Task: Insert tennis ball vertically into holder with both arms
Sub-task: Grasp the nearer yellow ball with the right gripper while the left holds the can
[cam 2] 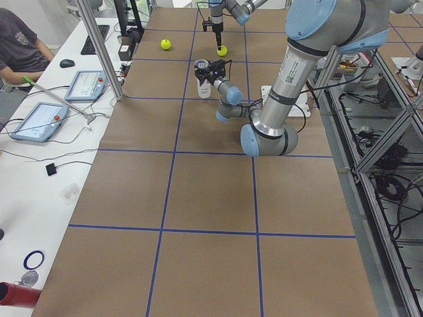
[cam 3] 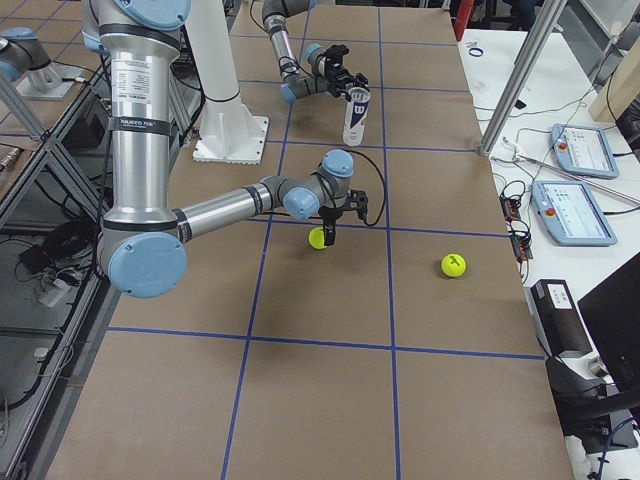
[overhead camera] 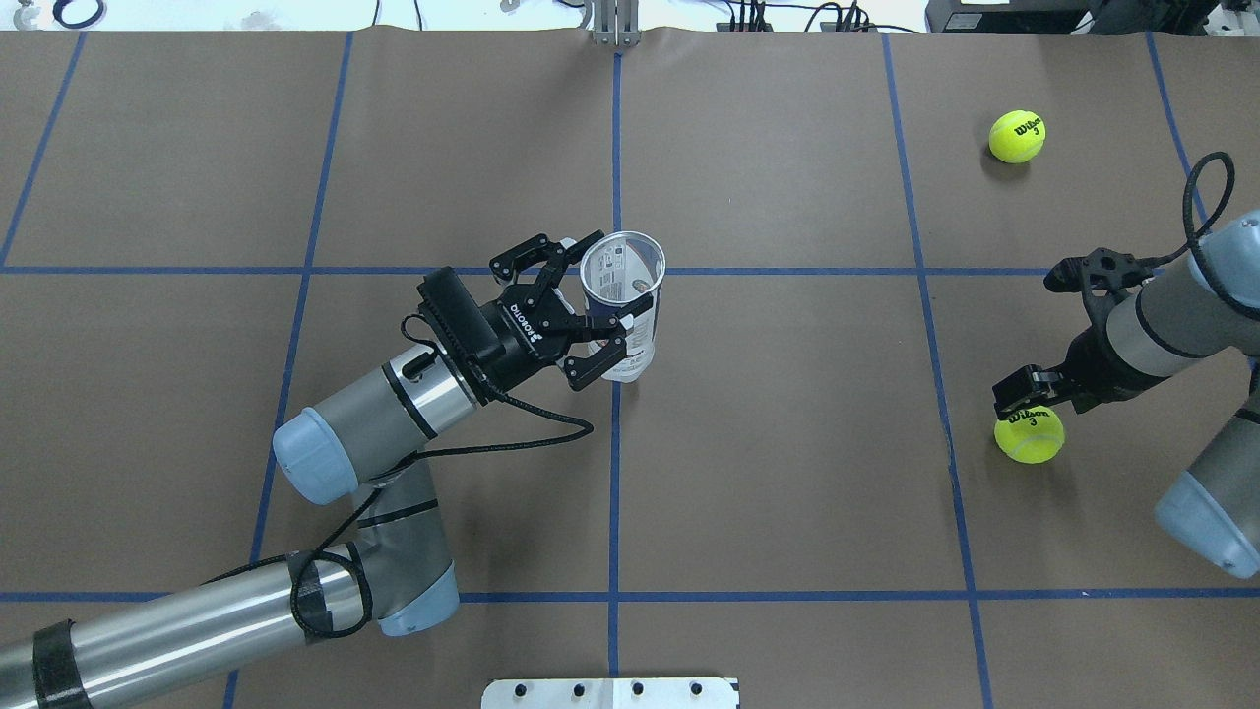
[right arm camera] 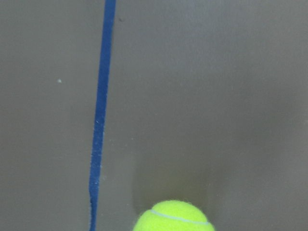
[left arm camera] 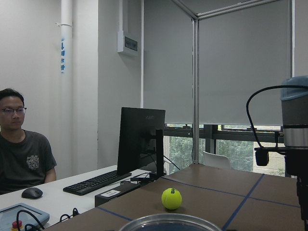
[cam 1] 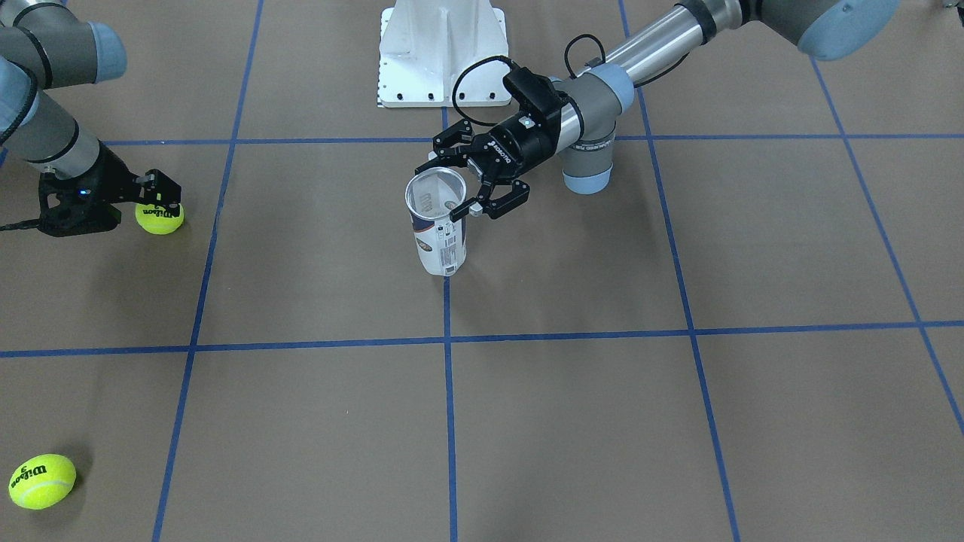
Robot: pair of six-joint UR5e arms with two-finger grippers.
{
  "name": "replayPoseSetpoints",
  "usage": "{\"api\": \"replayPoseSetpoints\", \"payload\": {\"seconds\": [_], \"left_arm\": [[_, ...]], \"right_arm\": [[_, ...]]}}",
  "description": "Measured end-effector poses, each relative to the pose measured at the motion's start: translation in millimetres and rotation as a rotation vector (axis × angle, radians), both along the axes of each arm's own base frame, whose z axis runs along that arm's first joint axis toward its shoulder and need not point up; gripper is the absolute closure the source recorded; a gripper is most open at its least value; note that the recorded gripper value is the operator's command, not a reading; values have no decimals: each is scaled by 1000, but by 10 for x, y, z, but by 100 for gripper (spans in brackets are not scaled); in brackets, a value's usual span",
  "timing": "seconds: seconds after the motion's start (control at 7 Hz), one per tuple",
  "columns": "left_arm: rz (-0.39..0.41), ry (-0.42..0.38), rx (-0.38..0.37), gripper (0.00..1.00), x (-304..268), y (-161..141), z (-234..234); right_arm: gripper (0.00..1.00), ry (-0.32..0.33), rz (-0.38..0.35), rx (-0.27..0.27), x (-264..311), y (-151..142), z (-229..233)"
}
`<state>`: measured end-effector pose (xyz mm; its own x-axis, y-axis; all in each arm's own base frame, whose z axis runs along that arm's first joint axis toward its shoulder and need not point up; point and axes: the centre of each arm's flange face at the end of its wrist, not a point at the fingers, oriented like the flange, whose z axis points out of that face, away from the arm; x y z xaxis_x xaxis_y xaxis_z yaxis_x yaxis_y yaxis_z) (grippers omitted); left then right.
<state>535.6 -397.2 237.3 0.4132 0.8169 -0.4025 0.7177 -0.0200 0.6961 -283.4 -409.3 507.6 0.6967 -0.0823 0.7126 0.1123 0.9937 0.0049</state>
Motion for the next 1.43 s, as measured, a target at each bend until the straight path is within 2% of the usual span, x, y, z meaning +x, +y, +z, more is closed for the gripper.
{"api": "replayPoseSetpoints", "payload": {"seconds": [0.29,0.57,0.71,1.0,1.14,1.43], "left_arm": [[0,-6,-3,24,-1,1,38],[3,-15,-7,24,-2,16,110],[5,-18,-8,24,5,30,127],[11,-20,-7,24,30,65,135],[12,-21,-7,24,40,76,137],[14,-18,-7,24,63,84,105]], "right_arm": [[0,11,5,-35,-164,83,24],[0,23,-3,-48,-260,125,76],[4,33,-1,-49,-277,117,122],[88,51,9,-52,-284,100,189],[100,53,16,-57,-285,99,192],[100,40,21,-55,-276,99,113]]}}
